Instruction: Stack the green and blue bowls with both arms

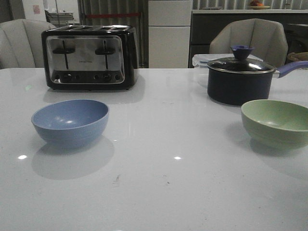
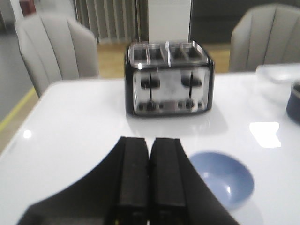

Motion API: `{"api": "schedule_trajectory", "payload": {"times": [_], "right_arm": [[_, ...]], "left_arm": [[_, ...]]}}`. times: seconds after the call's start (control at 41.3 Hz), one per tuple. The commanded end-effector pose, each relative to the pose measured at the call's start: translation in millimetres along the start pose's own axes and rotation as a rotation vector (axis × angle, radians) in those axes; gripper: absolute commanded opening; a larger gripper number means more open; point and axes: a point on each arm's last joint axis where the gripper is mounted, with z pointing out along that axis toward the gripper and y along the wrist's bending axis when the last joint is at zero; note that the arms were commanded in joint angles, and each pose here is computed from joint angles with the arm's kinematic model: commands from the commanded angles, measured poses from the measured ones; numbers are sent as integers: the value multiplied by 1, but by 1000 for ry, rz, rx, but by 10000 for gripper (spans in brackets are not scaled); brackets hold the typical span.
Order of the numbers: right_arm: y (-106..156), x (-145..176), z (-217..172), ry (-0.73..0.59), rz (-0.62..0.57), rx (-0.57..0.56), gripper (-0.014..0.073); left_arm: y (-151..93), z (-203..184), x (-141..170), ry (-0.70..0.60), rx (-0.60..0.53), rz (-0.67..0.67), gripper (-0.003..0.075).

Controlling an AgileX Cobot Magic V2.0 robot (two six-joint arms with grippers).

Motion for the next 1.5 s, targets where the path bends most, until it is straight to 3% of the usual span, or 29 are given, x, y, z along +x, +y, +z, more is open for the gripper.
{"api": "schedule_trajectory", "payload": {"times": [0.0, 0.339, 0.412, 0.557, 0.63, 0.896, 1.066, 1.283, 1.477], "right_arm": [[0, -12, 11, -10, -16, 9, 29], [2, -1, 51, 197, -26, 12, 43], [2, 2, 57, 242, -28, 13, 122], [3, 5, 71, 286, -30, 11, 414], [4, 6, 77, 310, -16, 4, 507], [6, -3, 118, 425, 13, 1, 533], [-5, -11, 160, 543, 115, 24, 533], [-5, -12, 212, 648, 140, -63, 533], [-5, -7, 257, 701, 165, -70, 533]], "left_arm": [[1, 13, -5, -8, -1, -19, 93], [1, 46, 18, 164, 6, -28, 122], [1, 50, 19, 187, 6, -29, 229], [1, 57, 22, 217, 7, -30, 524], [1, 59, 22, 226, 7, -31, 568], [2, 63, 23, 238, 7, -32, 523], [2, 63, 23, 238, 7, -32, 505], [2, 63, 23, 238, 7, -32, 505], [2, 63, 23, 238, 7, -32, 505]]}}
